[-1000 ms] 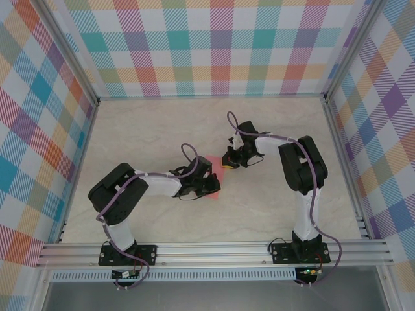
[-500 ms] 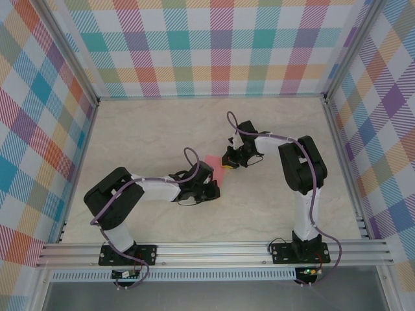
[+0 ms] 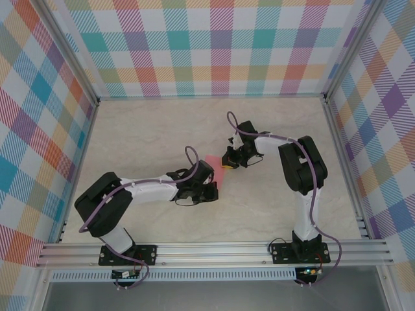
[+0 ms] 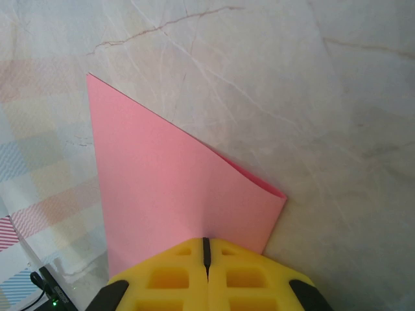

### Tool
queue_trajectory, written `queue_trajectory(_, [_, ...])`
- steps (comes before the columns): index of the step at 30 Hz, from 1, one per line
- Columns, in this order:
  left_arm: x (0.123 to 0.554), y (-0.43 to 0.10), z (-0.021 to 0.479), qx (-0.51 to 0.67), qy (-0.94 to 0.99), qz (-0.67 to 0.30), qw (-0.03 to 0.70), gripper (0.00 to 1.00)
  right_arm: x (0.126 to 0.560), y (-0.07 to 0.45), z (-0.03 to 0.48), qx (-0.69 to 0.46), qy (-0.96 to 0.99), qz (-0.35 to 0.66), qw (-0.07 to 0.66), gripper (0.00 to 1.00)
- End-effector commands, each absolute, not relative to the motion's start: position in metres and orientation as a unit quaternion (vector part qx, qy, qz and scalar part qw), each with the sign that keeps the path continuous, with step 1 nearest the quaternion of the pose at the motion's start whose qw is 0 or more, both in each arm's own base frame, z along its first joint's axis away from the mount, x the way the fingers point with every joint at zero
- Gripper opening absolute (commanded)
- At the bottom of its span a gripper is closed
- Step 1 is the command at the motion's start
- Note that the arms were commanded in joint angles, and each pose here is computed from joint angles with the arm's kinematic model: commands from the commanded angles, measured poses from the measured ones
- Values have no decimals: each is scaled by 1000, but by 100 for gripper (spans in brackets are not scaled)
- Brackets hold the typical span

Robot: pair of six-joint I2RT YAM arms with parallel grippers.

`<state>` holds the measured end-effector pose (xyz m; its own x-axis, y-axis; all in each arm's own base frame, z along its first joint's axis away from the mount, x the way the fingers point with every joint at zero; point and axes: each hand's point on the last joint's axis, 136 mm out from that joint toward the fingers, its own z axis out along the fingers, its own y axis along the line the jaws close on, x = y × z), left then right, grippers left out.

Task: Fold a paper plane with a square sheet of paper (pick it up from the middle)
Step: First fold in half a square sheet of paper at the center of the table.

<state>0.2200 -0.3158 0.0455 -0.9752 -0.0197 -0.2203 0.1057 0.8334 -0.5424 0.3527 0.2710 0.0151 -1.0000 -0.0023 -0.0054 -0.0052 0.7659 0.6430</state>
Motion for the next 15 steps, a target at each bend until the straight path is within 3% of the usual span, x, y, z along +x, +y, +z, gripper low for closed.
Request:
queue_trajectory(1, [232, -310, 63, 5, 948, -276, 155, 4, 322, 239, -26, 59, 967, 247, -30, 0])
queue_trajectory(9, [234, -322, 56, -38, 929, -334, 152, 4, 306, 222, -6, 159, 954, 254, 4, 0])
queue_trajectory(15, [230, -320, 38, -43, 936, -322, 137, 3, 318, 242, 31, 97, 939, 326, 54, 0])
